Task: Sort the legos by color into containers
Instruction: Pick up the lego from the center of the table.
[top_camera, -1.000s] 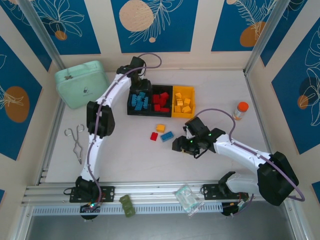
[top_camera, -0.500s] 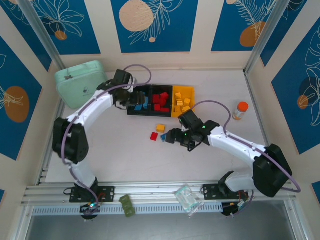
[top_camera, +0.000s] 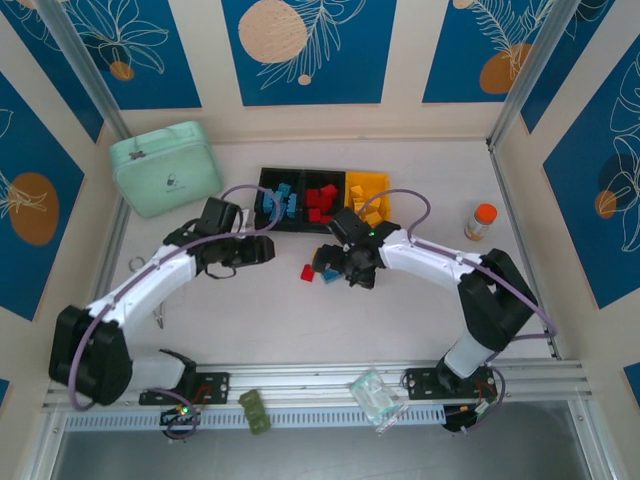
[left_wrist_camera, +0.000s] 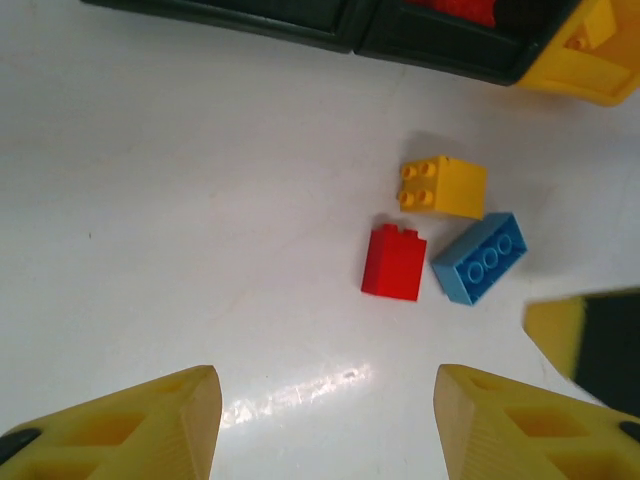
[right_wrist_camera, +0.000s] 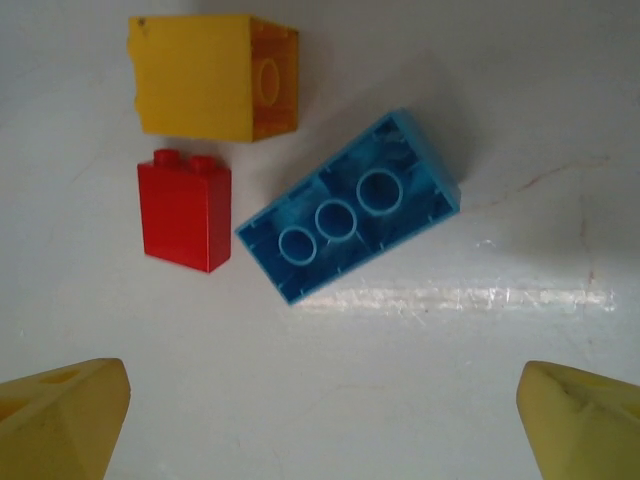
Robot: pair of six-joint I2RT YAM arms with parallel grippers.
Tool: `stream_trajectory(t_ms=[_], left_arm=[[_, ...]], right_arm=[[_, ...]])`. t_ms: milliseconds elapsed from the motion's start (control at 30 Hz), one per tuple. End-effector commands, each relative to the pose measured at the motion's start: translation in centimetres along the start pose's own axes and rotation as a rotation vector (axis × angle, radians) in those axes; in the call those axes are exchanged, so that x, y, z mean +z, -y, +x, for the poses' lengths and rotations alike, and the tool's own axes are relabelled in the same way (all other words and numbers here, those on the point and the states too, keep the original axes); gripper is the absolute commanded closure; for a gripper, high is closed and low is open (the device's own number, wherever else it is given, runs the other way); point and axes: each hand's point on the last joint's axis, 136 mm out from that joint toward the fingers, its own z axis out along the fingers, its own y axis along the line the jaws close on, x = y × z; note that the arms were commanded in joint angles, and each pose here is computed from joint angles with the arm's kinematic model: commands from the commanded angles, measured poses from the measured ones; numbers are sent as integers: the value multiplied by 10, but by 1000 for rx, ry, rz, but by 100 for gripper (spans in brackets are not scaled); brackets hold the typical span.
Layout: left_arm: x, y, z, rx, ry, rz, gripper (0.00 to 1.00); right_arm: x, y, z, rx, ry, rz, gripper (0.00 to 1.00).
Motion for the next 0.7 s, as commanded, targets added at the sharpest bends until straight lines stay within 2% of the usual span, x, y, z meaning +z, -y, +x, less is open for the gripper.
stream_trajectory(t_ms=[0, 367, 667], left_arm=[[-5, 3, 13, -35, 10, 35, 42], [-1, -10, 37, -70, -15, 19, 42], [4, -8, 37, -73, -23, 26, 42]], right_arm=[[5, 5, -5, 56, 7, 77, 0], [32, 8, -18, 132, 9, 184, 2], [44, 28, -13, 157, -5, 243, 16]])
